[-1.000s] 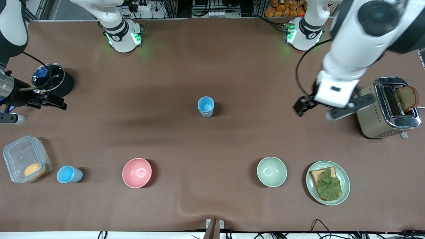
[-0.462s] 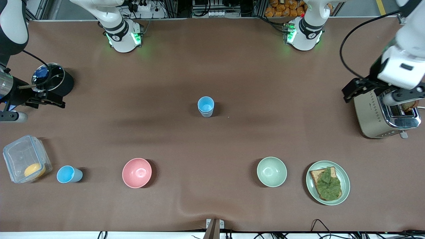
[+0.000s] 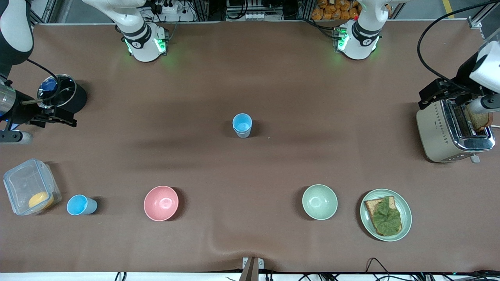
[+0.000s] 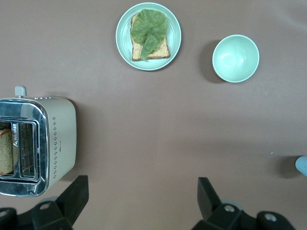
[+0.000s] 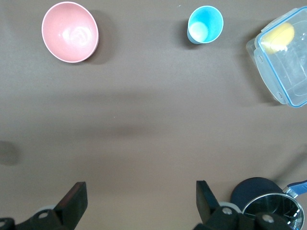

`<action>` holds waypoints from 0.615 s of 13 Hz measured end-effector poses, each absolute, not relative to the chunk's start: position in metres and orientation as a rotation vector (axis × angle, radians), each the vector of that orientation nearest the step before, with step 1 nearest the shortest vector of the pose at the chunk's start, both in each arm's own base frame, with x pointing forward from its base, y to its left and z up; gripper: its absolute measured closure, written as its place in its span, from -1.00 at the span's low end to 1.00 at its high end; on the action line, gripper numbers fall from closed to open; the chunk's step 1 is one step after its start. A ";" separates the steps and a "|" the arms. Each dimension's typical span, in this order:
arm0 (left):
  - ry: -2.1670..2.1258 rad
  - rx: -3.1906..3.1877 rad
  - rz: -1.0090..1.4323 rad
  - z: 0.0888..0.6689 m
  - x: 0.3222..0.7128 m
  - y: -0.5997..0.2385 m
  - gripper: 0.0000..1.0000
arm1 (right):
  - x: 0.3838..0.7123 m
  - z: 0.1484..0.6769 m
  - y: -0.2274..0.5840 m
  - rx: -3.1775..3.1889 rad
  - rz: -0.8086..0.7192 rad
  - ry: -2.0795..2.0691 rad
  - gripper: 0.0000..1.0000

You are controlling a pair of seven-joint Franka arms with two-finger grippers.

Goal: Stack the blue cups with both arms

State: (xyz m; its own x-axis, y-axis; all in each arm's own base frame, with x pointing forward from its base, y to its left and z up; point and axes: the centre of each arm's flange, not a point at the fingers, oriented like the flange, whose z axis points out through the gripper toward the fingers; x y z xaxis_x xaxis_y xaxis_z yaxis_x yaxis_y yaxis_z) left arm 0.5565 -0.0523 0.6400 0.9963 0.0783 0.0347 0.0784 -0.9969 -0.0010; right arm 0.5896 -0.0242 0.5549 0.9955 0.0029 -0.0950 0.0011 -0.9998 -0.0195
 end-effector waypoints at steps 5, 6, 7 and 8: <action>-0.110 -3.138 -0.050 0.641 0.553 -0.050 -1.00 | 0.589 0.551 -0.024 -3.118 0.162 -0.004 -1.00; -0.106 -3.138 -0.037 0.641 0.552 -0.051 -1.00 | 0.588 0.549 -0.024 -3.117 0.170 -0.004 -1.00; -0.105 -3.137 -0.021 0.640 0.550 -0.051 -1.00 | 0.588 0.547 -0.024 -3.117 0.175 -0.004 -1.00; -0.106 -3.136 -0.015 0.639 0.550 -0.051 -1.00 | 0.588 0.547 -0.024 -3.116 0.176 -0.004 -1.00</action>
